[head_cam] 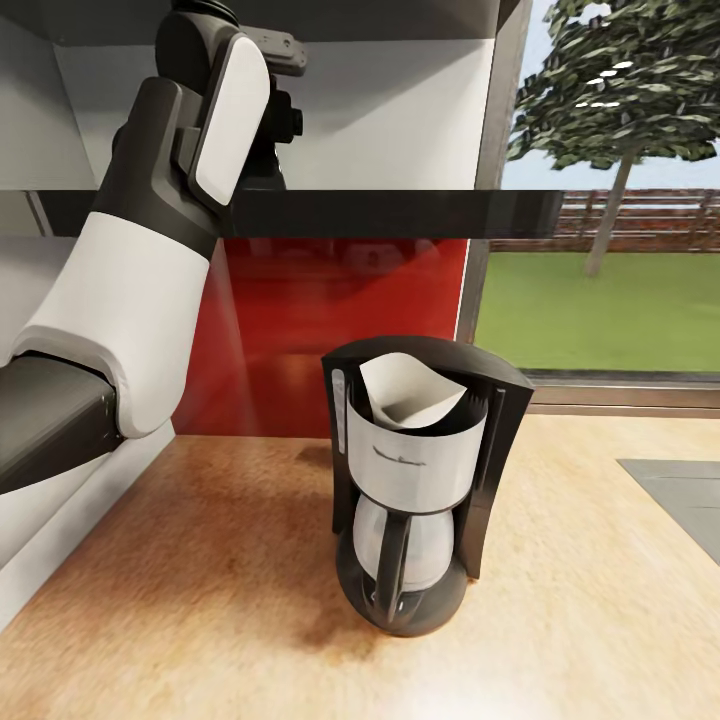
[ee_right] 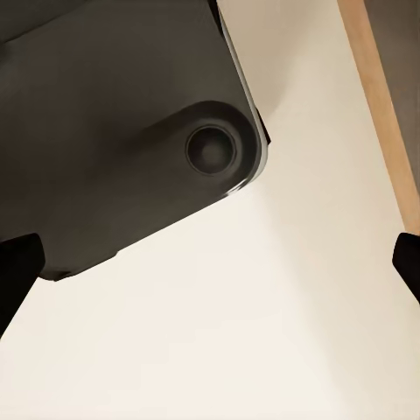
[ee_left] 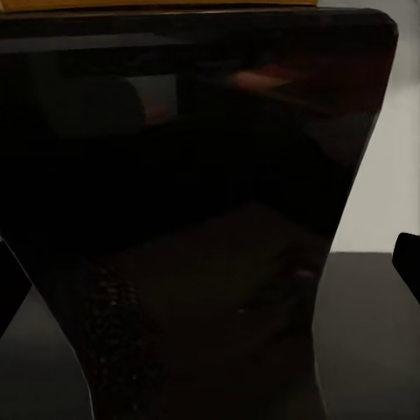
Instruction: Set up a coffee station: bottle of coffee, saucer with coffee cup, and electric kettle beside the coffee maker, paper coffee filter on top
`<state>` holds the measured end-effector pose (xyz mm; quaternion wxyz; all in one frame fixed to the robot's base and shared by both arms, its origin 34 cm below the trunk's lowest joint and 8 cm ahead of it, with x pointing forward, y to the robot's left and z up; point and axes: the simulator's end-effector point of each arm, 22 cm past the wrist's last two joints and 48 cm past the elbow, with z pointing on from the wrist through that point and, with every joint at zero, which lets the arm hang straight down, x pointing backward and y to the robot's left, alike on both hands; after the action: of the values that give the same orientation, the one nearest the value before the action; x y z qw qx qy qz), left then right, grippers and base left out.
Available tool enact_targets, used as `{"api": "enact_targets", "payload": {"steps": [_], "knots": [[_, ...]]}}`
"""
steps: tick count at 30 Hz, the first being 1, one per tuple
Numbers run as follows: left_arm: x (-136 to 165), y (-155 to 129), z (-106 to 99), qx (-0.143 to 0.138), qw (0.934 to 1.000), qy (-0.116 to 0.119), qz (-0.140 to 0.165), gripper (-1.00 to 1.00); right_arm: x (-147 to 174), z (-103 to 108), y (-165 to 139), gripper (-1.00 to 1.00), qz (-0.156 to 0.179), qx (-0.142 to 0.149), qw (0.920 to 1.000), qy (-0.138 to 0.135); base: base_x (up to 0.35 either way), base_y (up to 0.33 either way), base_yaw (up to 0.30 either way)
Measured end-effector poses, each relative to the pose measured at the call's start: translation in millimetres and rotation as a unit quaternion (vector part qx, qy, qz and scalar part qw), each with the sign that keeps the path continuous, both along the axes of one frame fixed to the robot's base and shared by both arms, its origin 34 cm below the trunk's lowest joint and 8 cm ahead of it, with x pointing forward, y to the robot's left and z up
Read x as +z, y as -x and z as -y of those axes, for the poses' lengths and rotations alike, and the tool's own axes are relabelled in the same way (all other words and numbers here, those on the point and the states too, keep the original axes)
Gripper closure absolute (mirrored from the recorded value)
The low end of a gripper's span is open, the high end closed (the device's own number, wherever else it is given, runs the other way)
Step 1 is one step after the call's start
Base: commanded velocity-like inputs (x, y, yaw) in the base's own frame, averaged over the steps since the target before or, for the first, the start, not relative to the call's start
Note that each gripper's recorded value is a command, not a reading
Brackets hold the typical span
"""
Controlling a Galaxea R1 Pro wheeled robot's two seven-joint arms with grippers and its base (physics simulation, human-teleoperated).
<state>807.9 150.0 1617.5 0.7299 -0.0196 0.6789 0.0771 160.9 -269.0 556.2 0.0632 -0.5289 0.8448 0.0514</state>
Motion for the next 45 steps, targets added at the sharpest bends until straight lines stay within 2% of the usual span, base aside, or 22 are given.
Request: {"api": "enact_targets", "payload": {"steps": [1,2,27,45], "knots": [[0.0,0.0,0.0,0.000,1.0000,0.000,0.000,-1.00,0.0,0.0,0.0,-1.00,0.000,0.000,1.0000,0.000,0.000,0.000,0.000],[-0.1,0.0,0.0,0.000,1.0000,0.000,0.000,1.00,0.0,-0.1,0.0,-1.00,0.000,0.000,1.0000,0.000,0.000,0.000,0.000],[0.7,0.5,0.7,-0.002,1.0000,0.001,0.001,1.00,0.0,-0.1,0.0,-1.00,0.000,0.000,1.0000,0.000,0.000,0.000,0.000],[14.3,4.4,1.0,-0.002,1.0000,0.001,0.005,1.00,11.4,-0.2,2.4,-1.00,0.000,0.000,1.0000,0.000,0.000,0.000,0.000]]}}
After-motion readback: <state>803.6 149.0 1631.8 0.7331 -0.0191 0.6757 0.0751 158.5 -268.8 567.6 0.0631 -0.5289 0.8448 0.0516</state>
